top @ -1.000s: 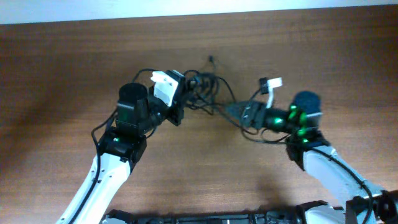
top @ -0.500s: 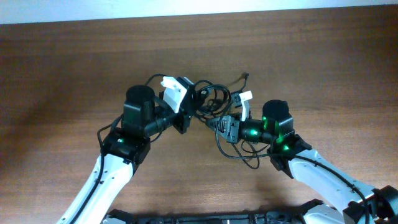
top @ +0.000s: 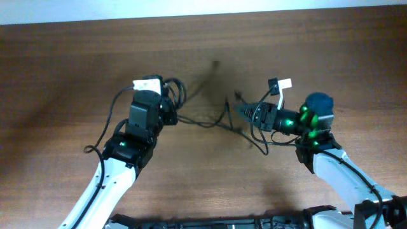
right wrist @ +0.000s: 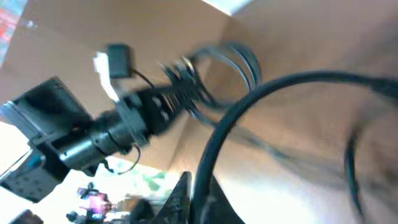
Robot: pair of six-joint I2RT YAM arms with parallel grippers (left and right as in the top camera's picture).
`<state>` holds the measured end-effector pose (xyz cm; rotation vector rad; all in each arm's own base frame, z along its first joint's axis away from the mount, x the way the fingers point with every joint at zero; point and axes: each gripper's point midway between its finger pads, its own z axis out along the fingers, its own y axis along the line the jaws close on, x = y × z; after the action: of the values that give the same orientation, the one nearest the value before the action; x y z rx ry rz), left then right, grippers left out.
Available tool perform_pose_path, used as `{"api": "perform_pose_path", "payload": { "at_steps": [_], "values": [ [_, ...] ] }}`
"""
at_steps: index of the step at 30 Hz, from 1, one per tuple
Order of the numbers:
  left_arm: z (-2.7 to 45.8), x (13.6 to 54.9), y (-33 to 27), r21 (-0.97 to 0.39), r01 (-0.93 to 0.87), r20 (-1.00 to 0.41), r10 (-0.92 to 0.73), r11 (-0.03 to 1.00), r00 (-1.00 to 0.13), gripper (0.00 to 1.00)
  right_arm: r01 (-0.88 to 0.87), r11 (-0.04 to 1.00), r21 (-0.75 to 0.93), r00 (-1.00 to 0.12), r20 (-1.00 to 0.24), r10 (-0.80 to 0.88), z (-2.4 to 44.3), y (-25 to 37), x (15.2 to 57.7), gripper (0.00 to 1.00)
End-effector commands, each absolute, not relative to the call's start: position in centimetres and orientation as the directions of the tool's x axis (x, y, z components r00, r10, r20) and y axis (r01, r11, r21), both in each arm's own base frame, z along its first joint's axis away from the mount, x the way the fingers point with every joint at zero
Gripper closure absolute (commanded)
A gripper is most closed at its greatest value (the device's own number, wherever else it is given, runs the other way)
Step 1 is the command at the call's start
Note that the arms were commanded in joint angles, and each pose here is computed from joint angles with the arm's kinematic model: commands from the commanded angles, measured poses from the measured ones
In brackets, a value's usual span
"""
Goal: Untangle cables
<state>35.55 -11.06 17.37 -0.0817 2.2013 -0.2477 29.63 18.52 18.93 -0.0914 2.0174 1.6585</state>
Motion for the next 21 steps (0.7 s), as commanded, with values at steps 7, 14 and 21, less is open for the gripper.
{"api": "perform_pose_path", "payload": {
  "at_steps": [7,14,21],
  "values": [
    [22.1,34.6,-18.1,-0.298,0.463,-0.858,-0.021,0.835,-0.513,1.0,-0.317,0.34,0.885,-0.873,-0.413,0.26,16.1,18.0,29.6,0.28],
    [21.9,30.0,-22.2,-0.324,0.739,-0.858,0.147,0.591,-0.493,1.0,-0.389,0.39,0.835,-0.83,-0.501,0.246,15.8,17.7,30.1,0.14],
    [22.5,27.4,-24.5,-0.413,0.823,-0.85,0.159,0.39,-0.502,1.0,-0.454,0.359,0.816,-0.818,-0.541,0.195,16.3,18.1,29.3,0.09]
  ]
}}
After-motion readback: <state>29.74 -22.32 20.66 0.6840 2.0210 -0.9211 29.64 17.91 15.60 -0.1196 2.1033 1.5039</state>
